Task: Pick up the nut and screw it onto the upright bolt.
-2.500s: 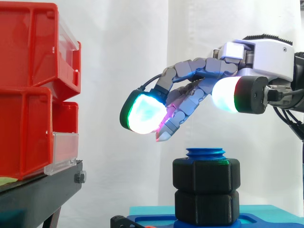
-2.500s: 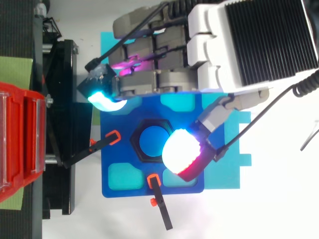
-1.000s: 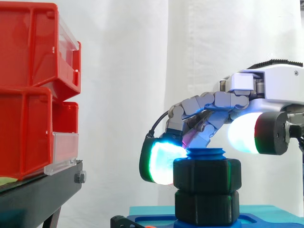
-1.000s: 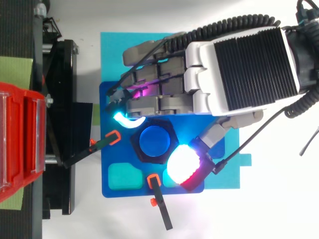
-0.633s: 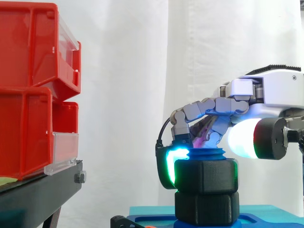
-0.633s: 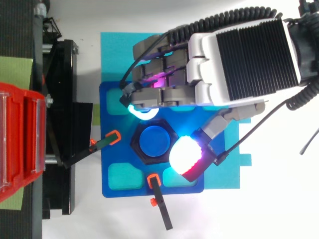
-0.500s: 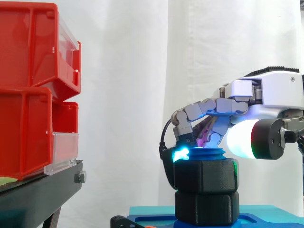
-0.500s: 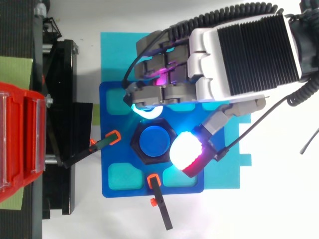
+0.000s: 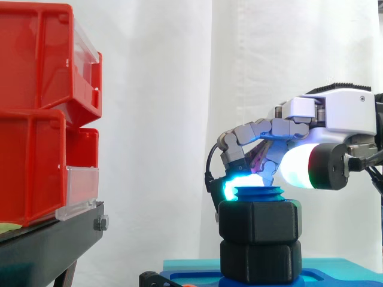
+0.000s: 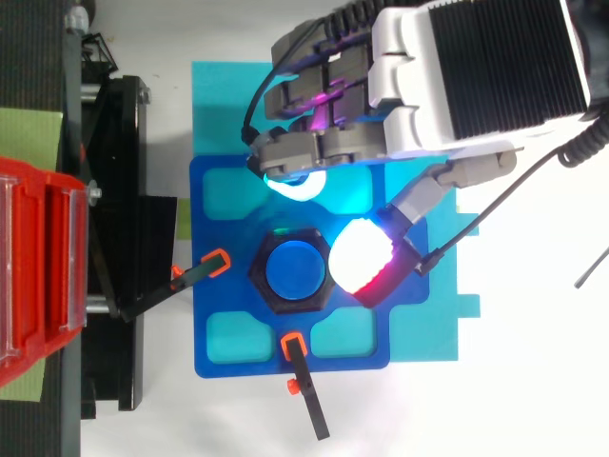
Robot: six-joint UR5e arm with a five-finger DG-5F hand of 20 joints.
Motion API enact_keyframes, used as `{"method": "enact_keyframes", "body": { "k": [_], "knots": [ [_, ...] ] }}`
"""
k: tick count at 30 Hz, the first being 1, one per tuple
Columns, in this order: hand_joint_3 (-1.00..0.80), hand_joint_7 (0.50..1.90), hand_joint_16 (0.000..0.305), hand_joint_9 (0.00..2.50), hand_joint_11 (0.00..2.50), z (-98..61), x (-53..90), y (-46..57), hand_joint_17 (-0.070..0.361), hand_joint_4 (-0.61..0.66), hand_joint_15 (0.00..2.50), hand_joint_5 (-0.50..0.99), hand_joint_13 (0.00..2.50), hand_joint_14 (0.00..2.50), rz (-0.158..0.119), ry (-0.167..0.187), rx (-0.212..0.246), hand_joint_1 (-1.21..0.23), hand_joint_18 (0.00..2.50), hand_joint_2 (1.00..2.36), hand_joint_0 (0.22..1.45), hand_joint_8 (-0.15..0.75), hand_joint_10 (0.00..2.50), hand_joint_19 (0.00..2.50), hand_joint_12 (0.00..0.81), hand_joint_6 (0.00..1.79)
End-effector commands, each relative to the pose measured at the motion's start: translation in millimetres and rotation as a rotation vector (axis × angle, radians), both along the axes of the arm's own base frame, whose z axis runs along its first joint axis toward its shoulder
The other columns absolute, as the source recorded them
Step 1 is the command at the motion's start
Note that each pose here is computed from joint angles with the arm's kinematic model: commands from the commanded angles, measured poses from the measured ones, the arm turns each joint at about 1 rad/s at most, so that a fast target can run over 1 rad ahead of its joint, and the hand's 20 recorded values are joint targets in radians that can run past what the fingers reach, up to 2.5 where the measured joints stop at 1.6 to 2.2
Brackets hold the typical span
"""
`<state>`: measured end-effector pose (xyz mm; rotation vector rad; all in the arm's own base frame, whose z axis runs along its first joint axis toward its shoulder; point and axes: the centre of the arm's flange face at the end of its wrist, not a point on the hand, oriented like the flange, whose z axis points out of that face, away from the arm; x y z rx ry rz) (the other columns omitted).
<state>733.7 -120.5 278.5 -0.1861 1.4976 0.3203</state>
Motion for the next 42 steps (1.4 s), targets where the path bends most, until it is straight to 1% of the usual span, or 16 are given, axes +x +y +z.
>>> {"method": "enact_keyframes", "body": {
  "k": [1, 2, 3, 5, 6, 9, 11, 12, 18, 19, 22, 26, 29, 30, 32, 42],
  "knots": [
    [-0.50, 1.40, 0.023, 1.06, 0.00, 0.7, -0.6, -2.6, 0.051, 0.16, 0.00, 0.02, 0.91, 0.00, 0.003, -0.004, -0.001, -0.22, 0.67, 1.00, 0.52, 0.222, 0.00, 0.26, 0.150, 0.50],
    [-0.50, 1.34, 0.023, 1.04, 0.00, 0.9, -0.5, -2.6, 0.052, 0.18, 0.00, 0.01, 0.90, 0.00, 0.003, -0.005, -0.001, -0.22, 0.65, 1.00, 0.52, 0.219, 0.00, 0.27, 0.150, 0.50],
    [-0.50, 1.31, 0.023, 1.04, 0.00, 1.3, -0.3, -3.6, 0.052, 0.19, 0.00, 0.00, 0.90, 0.00, 0.003, -0.010, -0.001, -0.22, 0.65, 1.00, 0.52, 0.218, 0.00, 0.27, 0.151, 0.50],
    [-0.50, 1.22, 0.024, 1.03, 0.00, 4.4, 1.7, -4.1, 0.053, 0.21, 0.00, -0.01, 0.89, 0.00, 0.009, -0.034, -0.003, -0.22, 0.65, 1.00, 0.52, 0.215, 0.00, 0.26, 0.154, 0.50],
    [-0.50, 1.15, 0.024, 1.03, 0.00, 4.3, 1.9, -4.0, 0.053, 0.23, 0.00, -0.02, 0.89, 0.00, 0.011, -0.039, -0.003, -0.22, 0.64, 1.00, 0.52, 0.217, 0.00, 0.26, 0.157, 0.50],
    [-0.50, 1.01, 0.024, 1.02, 0.00, 5.1, 3.5, -3.6, 0.054, 0.24, 0.00, -0.03, 0.88, 0.00, 0.015, -0.056, -0.004, -0.22, 0.63, 1.00, 0.52, 0.212, 0.00, 0.25, 0.155, 0.50],
    [-0.50, 0.94, 0.025, 1.01, 0.00, 6.0, 4.9, -0.4, 0.056, 0.24, 0.00, -0.04, 0.87, 0.00, 0.018, -0.065, -0.004, -0.22, 0.62, 1.00, 0.51, 0.207, 0.00, 0.25, 0.154, 0.50],
    [-0.50, 0.90, 0.025, 1.01, 0.00, 7.2, 5.9, 6.1, 0.056, 0.22, 0.00, -0.05, 0.87, 0.00, 0.025, -0.067, -0.004, -0.22, 0.62, 1.00, 0.51, 0.206, 0.00, 0.25, 0.157, 0.50],
    [-0.50, 0.75, 0.025, 0.98, 0.00, 8.0, 8.2, 9.5, 0.057, 0.19, 0.00, -0.06, 0.85, 0.00, 0.029, -0.083, -0.004, -0.22, 0.61, 1.00, 0.51, 0.195, 0.00, 0.23, 0.159, 0.50],
    [-0.50, 0.75, 0.025, 0.97, 0.00, 8.2, 8.3, 9.5, 0.057, 0.19, 0.00, -0.07, 0.85, 0.00, 0.029, -0.085, -0.004, -0.22, 0.60, 1.00, 0.51, 0.194, 0.00, 0.23, 0.160, 0.50],
    [-0.50, 0.71, 0.026, 0.95, 0.00, 8.4, 9.5, 16.2, 0.057, 0.18, 0.00, -0.07, 0.83, 0.00, 0.037, -0.086, -0.004, -0.21, 0.57, 1.00, 0.51, 0.185, 0.00, 0.22, 0.162, 0.50],
    [-0.50, 0.70, 0.025, 0.92, 0.00, 7.9, 11.1, 27.7, 0.057, 0.18, 0.00, -0.07, 0.77, 0.00, 0.043, -0.082, -0.002, -0.21, 0.52, 1.00, 0.50, 0.185, 0.00, 0.20, 0.171, 0.50],
    [-0.50, 0.70, 0.025, 0.90, 0.00, 6.2, 11.3, 34.0, 0.057, 0.18, 0.00, -0.08, 0.76, 0.00, 0.036, -0.065, 0.002, -0.21, 0.49, 1.00, 0.50, 0.179, 0.00, 0.18, 0.172, 0.50],
    [-0.50, 0.70, 0.025, 0.90, 0.00, 5.8, 11.7, 36.3, 0.057, 0.19, 0.00, -0.08, 0.76, 0.00, 0.028, -0.060, 0.004, -0.21, 0.49, 1.00, 0.50, 0.179, 0.00, 0.18, 0.172, 0.50],
    [-0.50, 0.70, 0.025, 0.88, 0.00, 5.6, 12.2, 39.1, 0.057, 0.18, 0.00, -0.08, 0.75, 0.00, 0.027, -0.058, 0.006, -0.21, 0.48, 1.00, 0.50, 0.179, 0.00, 0.18, 0.172, 0.50],
    [-0.50, 0.71, 0.026, 0.88, 0.00, 4.3, 12.5, 41.4, 0.058, 0.18, 0.00, -0.07, 0.74, 0.00, 0.030, -0.055, 0.006, -0.21, 0.47, 1.00, 0.50, 0.181, 0.00, 0.17, 0.176, 0.50]
  ]
}}
